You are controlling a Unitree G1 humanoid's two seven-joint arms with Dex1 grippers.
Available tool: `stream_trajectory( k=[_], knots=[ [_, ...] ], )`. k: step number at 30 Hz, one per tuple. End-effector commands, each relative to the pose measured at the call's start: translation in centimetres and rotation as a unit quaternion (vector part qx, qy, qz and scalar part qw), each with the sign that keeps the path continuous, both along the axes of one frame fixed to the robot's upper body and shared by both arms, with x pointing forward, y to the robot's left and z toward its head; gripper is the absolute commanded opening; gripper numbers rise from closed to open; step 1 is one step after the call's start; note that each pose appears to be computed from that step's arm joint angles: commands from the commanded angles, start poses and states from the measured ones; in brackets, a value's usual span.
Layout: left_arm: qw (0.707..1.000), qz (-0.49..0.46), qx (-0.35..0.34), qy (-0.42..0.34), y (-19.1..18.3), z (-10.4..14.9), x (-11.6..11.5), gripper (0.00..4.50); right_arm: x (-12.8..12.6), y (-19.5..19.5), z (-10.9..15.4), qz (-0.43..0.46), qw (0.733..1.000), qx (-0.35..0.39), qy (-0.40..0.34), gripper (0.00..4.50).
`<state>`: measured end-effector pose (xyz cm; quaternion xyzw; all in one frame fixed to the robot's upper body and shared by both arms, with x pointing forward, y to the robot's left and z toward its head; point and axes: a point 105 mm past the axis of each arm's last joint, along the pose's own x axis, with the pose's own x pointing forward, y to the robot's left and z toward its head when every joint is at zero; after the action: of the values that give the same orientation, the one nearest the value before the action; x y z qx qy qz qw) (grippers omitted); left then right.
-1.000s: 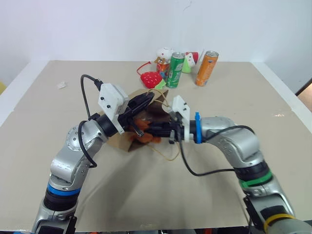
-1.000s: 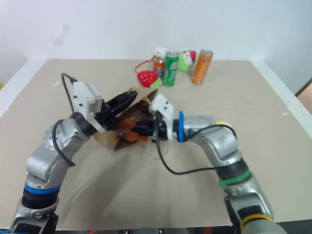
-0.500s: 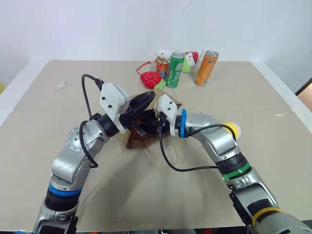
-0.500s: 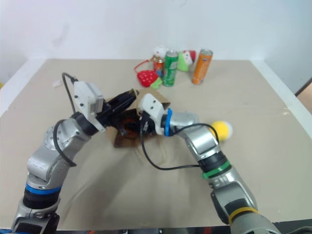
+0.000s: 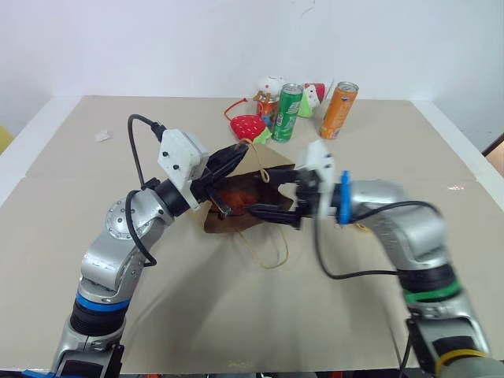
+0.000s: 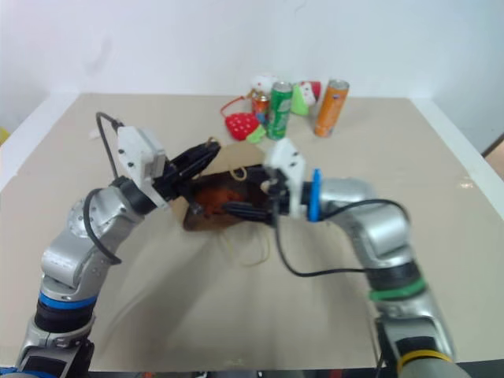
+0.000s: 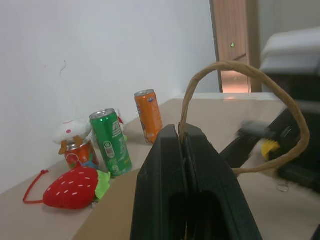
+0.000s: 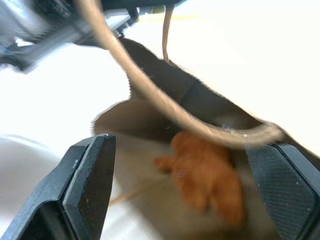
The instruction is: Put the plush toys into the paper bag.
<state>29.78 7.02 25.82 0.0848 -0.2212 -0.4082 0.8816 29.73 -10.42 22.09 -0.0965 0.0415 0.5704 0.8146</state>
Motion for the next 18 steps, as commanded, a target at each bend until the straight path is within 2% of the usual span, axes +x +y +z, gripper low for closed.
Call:
stream_trajectory(
  k=[1, 5, 9, 14, 18],
  knots=[
    [1.000, -0.002, -0.017, -0.012, 0.2, 1.2, -0.4, 0.00, 0.1, -4.8, 1.4, -0.080, 0.997, 0.004, 0.008, 4.38],
    [1.000, 0.004, -0.029, -0.001, 0.1, 1.3, -0.2, 0.00, 2.5, -12.0, -0.9, -0.266, 0.962, -0.062, -0.020, 4.38],
    [1.000, 0.003, -0.027, 0.000, -0.3, 1.1, -0.4, 0.00, 3.2, -15.9, -3.8, -0.365, 0.926, -0.092, -0.026, 4.38],
    [1.000, 0.000, -0.024, -0.001, -0.5, 1.0, -0.5, 0.00, 3.2, -17.5, -7.6, -0.406, 0.907, -0.109, 0.005, 4.38],
    [1.000, 0.000, -0.022, -0.004, -0.7, 0.9, -0.4, 0.00, 3.2, -17.9, -9.6, -0.413, 0.902, -0.125, 0.015, 4.38]
  ],
)
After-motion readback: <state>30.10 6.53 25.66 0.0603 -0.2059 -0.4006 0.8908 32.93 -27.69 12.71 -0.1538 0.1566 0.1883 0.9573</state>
